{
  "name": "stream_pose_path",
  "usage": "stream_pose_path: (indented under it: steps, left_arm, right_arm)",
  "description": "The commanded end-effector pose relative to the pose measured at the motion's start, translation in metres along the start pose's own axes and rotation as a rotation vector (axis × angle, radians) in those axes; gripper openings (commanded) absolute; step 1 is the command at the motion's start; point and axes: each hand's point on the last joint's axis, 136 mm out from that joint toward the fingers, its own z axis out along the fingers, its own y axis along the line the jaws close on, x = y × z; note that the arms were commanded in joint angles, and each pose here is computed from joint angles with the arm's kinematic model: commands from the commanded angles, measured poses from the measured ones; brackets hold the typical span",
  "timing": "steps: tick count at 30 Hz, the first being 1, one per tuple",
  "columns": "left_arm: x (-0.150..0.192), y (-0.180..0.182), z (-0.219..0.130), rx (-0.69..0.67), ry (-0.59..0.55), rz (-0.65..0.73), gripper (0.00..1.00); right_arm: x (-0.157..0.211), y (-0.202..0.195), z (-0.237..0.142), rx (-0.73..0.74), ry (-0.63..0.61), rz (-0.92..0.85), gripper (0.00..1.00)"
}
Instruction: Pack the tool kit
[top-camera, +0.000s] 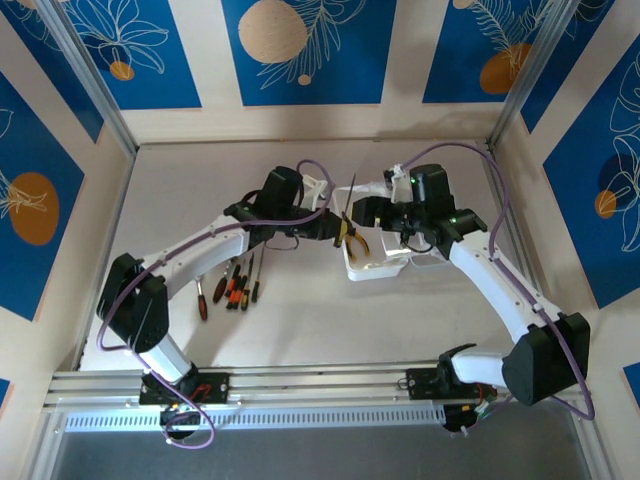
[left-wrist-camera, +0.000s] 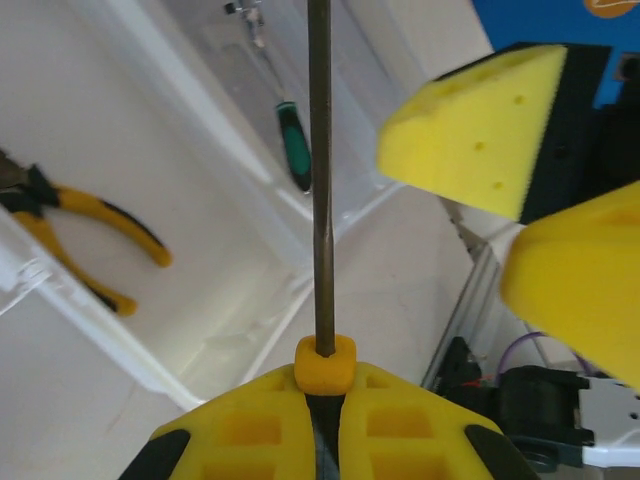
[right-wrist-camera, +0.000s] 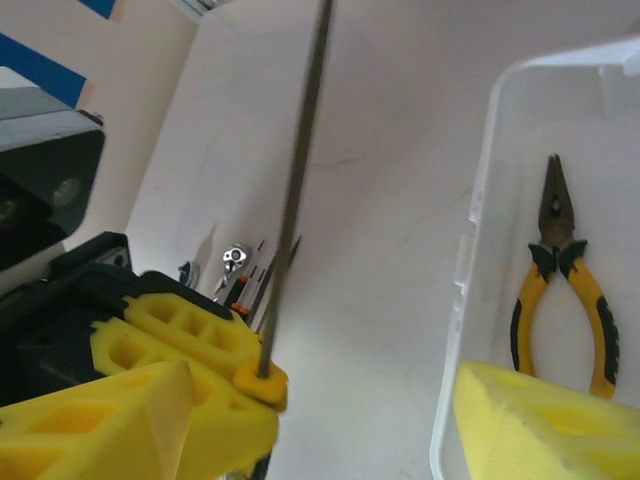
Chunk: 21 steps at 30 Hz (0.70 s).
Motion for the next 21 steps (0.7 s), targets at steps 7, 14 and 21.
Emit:
stream_pose_path:
  steps: [7,14,21]
  left_arm:
    - [-0.003,-0.040,0.007,0.151,-0.009,0.048,0.00]
    - [-0.001,-0.026,0.008,0.081,-0.011,0.048,0.09]
    - [-0.008,0.026,-0.025,-0.217,-0.021,0.096,0.84]
  right_arm:
    - [-0.008,0.012,0.020,-0.095,0.008,0.019,0.39]
    - [-0.009,0.011,0.014,-0.080,-0.003,0.012,0.00]
    - [-0.013,-0.017,-0.006,0.011,0.003,0.007,0.00]
